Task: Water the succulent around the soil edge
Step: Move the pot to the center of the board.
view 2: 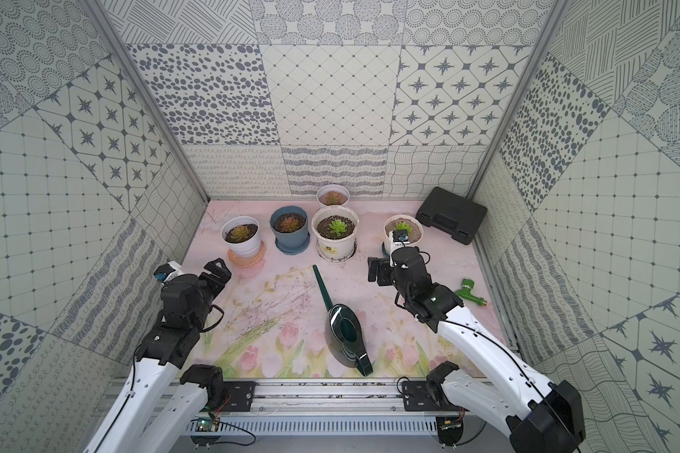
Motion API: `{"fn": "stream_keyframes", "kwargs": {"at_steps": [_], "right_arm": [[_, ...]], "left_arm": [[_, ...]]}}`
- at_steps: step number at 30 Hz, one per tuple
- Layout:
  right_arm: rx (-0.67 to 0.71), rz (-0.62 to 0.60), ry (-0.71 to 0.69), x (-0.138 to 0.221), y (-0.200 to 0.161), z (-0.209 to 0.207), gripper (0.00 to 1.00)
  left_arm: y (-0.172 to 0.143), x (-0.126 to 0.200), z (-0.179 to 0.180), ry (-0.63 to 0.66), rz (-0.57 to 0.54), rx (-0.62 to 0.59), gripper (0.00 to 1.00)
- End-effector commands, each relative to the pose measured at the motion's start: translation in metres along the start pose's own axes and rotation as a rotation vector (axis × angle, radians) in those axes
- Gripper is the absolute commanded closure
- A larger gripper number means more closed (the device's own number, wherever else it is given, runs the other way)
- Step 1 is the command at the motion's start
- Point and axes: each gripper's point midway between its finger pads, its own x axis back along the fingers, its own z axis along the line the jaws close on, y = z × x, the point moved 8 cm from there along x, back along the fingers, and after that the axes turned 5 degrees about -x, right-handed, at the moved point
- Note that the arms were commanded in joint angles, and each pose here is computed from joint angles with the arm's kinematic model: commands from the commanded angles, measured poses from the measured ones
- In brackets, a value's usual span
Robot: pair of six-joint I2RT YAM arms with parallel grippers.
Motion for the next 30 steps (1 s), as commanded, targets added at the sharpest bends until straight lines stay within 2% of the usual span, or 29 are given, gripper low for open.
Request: {"fn": "stream_keyframes", "kwargs": {"at_steps": [1, 5, 10, 18, 23, 30], "right_arm": [[0.008, 0.021, 0.070, -0.013, 0.012, 0.017, 0.03], [0.011, 0.070, 0.059, -0.035, 0.016, 0.024, 0.09], [-0.032, 0.096, 0.064, -0.057, 0.029, 0.028, 0.18], [-0.118, 0.127, 0.068, -0.100, 0.045, 0.018, 0.32], [-0.115, 0.145, 0.065, -0.129, 0.056, 0.016, 0.41], [-0.110, 0.165, 0.079, -0.158, 0.062, 0.022, 0.41]], "left_arm": [[0.006, 0.001, -0.022, 0.006, 0.204, -0.084, 0.04], [0.023, 0.007, -0.046, -0.061, 0.267, -0.189, 0.06], [0.024, 0.016, -0.055, -0.151, 0.323, -0.293, 0.09], [0.013, 0.028, -0.052, -0.228, 0.391, -0.382, 0.10], [0.011, 0.031, -0.047, -0.227, 0.374, -0.424, 0.10], [0.006, 0.032, -0.044, -0.245, 0.381, -0.425, 0.09]]}}
